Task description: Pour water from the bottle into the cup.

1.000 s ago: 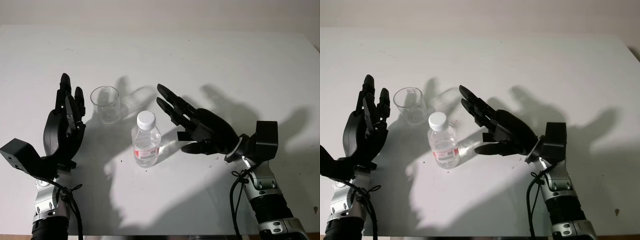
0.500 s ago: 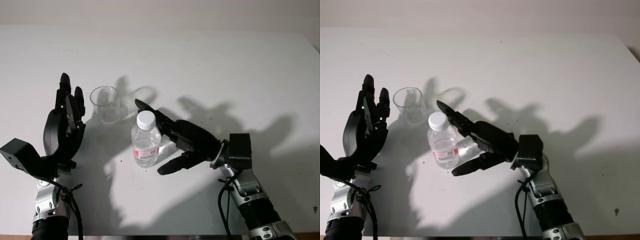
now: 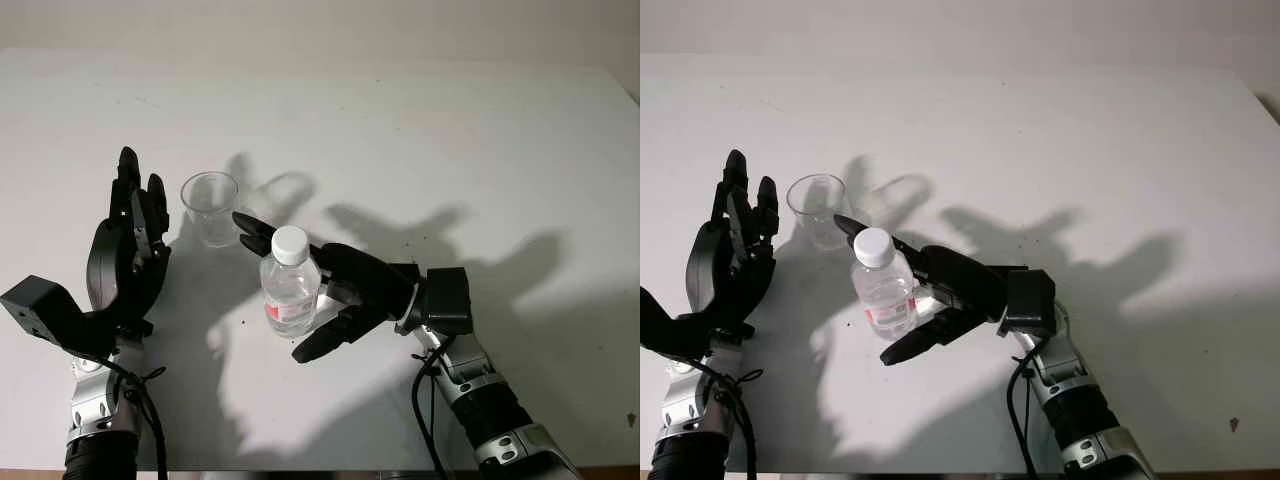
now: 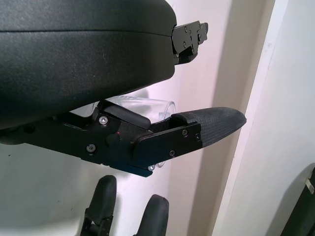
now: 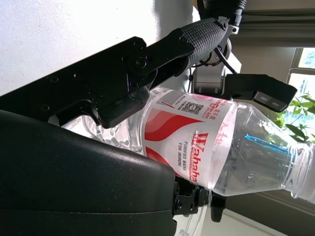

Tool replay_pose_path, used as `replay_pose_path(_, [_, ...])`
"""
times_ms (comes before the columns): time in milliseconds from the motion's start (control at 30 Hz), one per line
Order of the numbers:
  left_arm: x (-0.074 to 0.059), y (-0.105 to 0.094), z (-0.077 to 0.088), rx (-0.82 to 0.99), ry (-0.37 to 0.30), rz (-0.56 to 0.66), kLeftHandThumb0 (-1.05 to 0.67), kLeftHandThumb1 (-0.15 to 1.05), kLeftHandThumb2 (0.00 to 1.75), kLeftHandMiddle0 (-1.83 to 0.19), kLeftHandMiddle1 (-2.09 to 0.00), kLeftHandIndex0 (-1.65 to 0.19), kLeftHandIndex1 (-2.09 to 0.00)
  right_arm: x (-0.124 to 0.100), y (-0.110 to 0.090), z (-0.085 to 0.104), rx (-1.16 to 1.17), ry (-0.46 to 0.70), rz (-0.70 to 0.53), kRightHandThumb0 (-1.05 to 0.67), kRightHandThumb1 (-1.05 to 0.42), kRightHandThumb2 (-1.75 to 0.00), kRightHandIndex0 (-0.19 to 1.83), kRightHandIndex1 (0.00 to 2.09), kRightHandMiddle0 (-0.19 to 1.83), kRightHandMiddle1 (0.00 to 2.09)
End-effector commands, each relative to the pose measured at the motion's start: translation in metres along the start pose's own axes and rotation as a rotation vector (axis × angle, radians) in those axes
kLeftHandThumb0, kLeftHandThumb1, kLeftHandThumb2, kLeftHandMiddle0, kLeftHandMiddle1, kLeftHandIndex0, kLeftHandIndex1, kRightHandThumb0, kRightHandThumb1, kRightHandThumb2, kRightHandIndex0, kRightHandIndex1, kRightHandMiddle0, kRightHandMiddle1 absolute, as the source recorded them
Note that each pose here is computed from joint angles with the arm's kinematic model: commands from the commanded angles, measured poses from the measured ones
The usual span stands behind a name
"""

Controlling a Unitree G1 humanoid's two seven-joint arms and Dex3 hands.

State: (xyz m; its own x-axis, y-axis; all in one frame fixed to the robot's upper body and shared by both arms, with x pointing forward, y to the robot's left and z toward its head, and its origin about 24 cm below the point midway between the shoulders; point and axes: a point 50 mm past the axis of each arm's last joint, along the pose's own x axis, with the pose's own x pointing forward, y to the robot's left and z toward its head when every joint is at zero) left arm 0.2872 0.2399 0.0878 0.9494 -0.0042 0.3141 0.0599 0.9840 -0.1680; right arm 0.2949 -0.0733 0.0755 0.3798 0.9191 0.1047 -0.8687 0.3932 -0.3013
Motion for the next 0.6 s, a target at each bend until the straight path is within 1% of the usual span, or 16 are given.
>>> replay_pose_path(0, [0.002, -0.002, 0.002, 0.008, -0.016, -0.007, -0.75, 1.05, 0.67, 0.19, 0.0, 0.19, 0.0, 0.004, 0.0, 0.002, 0.016, -0.022, -0.01, -0.85, -0.89, -0.05, 0.0, 0.76, 0.01, 0.74])
replay_pose_path(67, [0.002, -0.002, 0.002, 0.006, -0.018, -0.005, -0.76, 1.05, 0.67, 0.19, 0.0, 0.19, 0.0, 0.005, 0.0, 0.003, 0.03, -0.017, -0.013, -0.82, -0.87, -0.05, 0.01, 1.33, -0.01, 1.31])
replay_pose_path(100, [0.002, -0.003, 0.002, 0.006, -0.019, -0.005, -0.76, 1.05, 0.67, 0.19, 0.0, 0.19, 0.0, 0.006, 0.001, 0.003, 0.037, -0.011, -0.012, -0.81, -0.87, -0.05, 0.02, 1.46, 0.0, 1.43])
replay_pose_path(167, [0.002, -0.003, 0.002, 0.007, -0.021, -0.007, -0.76, 1.05, 0.67, 0.19, 0.0, 0.19, 0.0, 0.007, 0.002, 0.004, 0.05, -0.007, -0.001, -0.78, -0.84, -0.05, 0.03, 1.65, 0.03, 1.57])
replay_pose_path(233, [0.002, -0.004, 0.002, 0.006, -0.021, -0.005, -0.76, 1.05, 0.67, 0.19, 0.0, 0.19, 0.0, 0.009, 0.003, 0.004, 0.062, -0.007, 0.018, -0.75, -0.83, -0.05, 0.06, 1.74, 0.06, 1.65])
replay_pose_path(300, [0.002, -0.004, 0.002, 0.005, -0.022, -0.005, -0.75, 1.05, 0.68, 0.19, 0.0, 0.19, 0.0, 0.011, 0.004, 0.004, 0.057, -0.006, 0.03, -0.73, -0.82, -0.05, 0.13, 1.84, 0.13, 1.72])
replay_pose_path(433, [0.001, -0.004, 0.001, -0.006, -0.027, -0.006, -0.75, 1.05, 0.68, 0.19, 0.0, 0.19, 0.0, 0.013, 0.005, 0.007, -0.029, 0.007, 0.034, -0.64, -0.83, -0.06, 0.34, 2.03, 0.27, 1.86])
replay_pose_path(533, [0.0, -0.004, 0.001, 0.0, -0.028, -0.004, -0.74, 1.05, 0.68, 0.19, 0.0, 0.19, 0.0, 0.015, 0.008, 0.009, -0.091, 0.014, 0.014, -0.61, -0.87, -0.06, 0.62, 2.09, 0.47, 2.0])
replay_pose_path(567, [0.0, -0.004, 0.001, -0.001, -0.029, -0.003, -0.74, 1.05, 0.68, 0.19, 0.0, 0.19, 0.0, 0.015, 0.009, 0.01, -0.116, 0.009, 0.006, -0.6, -0.9, -0.07, 0.75, 2.09, 0.57, 2.05])
